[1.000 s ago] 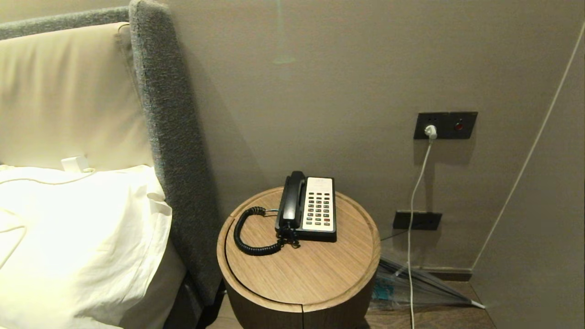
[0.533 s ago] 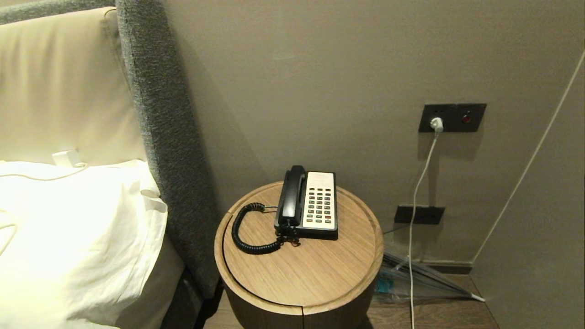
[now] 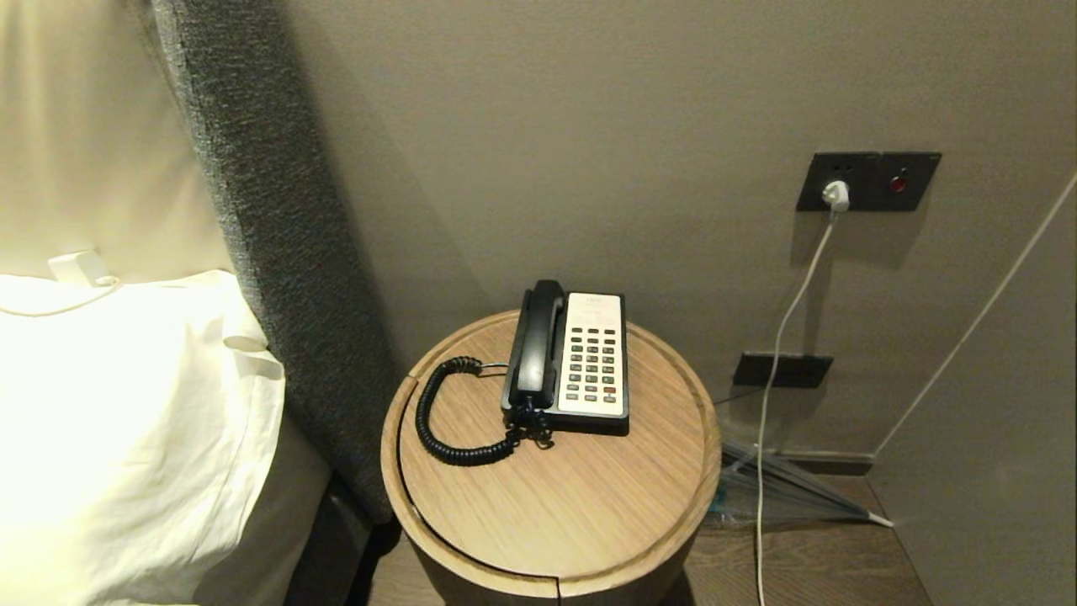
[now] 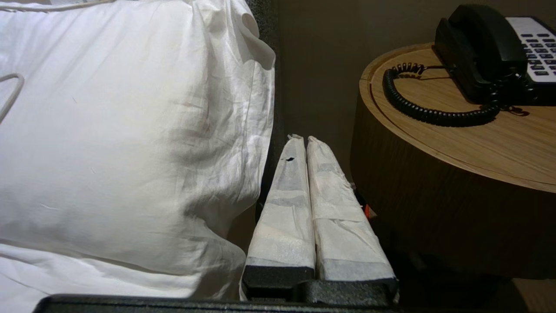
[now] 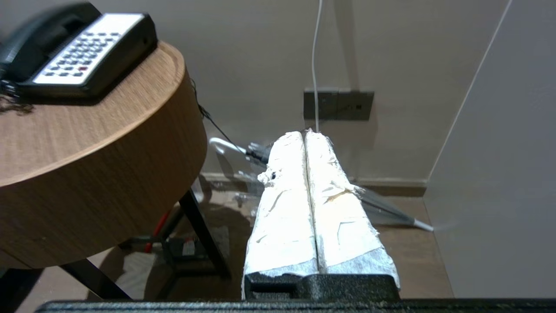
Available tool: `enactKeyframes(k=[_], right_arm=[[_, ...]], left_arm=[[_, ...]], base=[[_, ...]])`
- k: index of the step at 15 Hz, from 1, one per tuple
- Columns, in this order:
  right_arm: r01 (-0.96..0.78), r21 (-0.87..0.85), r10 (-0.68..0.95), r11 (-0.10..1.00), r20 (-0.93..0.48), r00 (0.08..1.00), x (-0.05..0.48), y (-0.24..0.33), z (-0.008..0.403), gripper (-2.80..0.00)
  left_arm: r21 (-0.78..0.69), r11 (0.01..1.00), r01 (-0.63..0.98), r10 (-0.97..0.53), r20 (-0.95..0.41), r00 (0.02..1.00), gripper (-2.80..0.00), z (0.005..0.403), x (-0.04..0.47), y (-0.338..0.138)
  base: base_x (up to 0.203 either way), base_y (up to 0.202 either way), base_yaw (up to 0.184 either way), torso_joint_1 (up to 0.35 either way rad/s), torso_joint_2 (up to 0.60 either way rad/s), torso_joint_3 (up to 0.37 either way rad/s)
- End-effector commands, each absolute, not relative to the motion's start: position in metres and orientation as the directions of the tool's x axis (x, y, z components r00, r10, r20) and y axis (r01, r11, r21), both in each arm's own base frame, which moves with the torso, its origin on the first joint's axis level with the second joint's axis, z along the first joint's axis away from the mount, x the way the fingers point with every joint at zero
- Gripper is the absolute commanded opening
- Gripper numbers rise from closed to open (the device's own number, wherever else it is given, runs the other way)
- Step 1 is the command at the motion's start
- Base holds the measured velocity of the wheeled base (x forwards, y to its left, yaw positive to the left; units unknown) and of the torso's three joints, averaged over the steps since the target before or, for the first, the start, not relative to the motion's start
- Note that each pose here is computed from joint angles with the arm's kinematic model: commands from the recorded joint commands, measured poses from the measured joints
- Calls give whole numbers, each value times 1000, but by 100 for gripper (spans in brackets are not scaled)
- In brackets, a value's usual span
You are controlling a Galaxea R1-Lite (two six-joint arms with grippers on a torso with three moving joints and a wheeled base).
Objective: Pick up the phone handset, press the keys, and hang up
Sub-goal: Pick up the desk phone handset
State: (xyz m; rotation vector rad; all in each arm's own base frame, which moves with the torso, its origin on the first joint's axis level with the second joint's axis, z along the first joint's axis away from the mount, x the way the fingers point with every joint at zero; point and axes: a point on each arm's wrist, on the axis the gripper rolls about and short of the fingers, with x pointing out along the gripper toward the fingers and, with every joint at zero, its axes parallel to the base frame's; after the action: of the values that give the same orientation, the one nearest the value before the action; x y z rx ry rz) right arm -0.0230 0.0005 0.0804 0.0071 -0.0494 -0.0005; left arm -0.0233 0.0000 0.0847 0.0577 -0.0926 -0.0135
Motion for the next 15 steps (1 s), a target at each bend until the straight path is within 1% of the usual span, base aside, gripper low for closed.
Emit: enactKeyframes(k=[1, 15], right_arm=[[0, 7, 0, 1000, 31, 1000, -21, 0, 75, -280], [0, 7, 0, 1000, 31, 1000, -21, 0, 75, -280]], left_arm=[[58, 998, 12, -15, 52, 999, -280, 74, -20, 0], [60, 998, 12, -15, 54, 998, -280, 74, -20, 0]], base=[[0, 0, 0, -2, -1, -198], [0, 0, 0, 1, 2, -198]])
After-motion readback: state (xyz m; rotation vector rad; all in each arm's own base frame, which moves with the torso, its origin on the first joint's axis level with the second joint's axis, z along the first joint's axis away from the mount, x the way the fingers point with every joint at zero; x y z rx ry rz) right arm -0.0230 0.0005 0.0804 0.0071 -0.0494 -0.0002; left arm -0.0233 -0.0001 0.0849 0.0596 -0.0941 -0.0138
